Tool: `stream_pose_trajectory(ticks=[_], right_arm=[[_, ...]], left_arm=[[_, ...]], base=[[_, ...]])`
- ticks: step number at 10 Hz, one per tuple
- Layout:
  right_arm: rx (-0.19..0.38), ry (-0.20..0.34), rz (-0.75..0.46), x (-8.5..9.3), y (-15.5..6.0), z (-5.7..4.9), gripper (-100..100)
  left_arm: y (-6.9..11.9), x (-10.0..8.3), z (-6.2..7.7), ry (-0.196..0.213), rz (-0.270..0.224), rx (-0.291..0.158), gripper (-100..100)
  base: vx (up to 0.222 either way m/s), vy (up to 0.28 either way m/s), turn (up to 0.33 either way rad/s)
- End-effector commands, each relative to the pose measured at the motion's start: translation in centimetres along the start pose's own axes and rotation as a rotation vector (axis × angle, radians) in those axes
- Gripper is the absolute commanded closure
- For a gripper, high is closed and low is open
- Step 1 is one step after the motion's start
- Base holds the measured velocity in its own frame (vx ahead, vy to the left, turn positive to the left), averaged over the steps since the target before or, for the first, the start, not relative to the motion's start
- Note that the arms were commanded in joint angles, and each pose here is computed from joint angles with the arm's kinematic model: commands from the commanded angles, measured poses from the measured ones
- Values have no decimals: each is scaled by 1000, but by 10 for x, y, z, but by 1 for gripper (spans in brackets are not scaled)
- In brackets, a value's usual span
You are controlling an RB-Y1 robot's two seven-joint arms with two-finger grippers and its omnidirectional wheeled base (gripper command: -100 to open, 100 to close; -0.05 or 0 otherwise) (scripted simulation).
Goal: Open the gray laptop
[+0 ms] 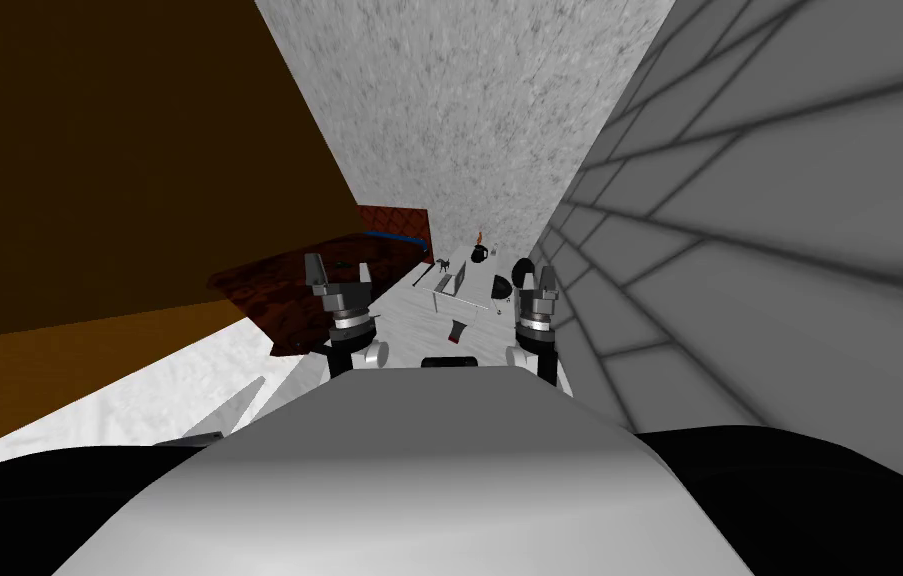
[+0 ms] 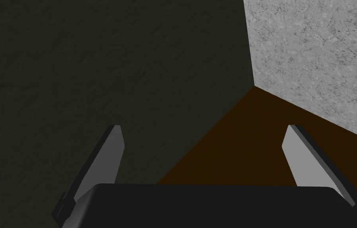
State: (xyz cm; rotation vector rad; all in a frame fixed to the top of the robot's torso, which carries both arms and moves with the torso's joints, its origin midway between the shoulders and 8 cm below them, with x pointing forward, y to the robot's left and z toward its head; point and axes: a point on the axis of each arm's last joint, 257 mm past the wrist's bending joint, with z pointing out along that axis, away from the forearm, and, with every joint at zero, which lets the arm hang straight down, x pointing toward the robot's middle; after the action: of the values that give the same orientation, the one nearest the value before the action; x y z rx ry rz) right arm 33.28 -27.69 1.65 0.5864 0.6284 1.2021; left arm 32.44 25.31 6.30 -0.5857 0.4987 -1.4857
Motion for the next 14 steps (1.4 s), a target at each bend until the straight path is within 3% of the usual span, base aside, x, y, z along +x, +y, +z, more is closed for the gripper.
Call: stream_pose_trajectory(ticks=[1, 9, 10, 14], right_arm=[[0, 0, 0, 0, 0, 0, 0], [0, 0, 0, 0, 0, 0, 0], [2, 33, -25, 5, -3, 0, -100], [18, 133, -146, 21, -19, 0, -100]], left_arm=[[0, 0, 0, 0, 0, 0, 0], [0, 0, 0, 0, 0, 0, 0], [0, 0, 0, 0, 0, 0, 0], [0, 0, 0, 0, 0, 0, 0]], base=[[0, 0, 0], [0, 0, 0], [12, 11, -3], [29, 35, -6]])
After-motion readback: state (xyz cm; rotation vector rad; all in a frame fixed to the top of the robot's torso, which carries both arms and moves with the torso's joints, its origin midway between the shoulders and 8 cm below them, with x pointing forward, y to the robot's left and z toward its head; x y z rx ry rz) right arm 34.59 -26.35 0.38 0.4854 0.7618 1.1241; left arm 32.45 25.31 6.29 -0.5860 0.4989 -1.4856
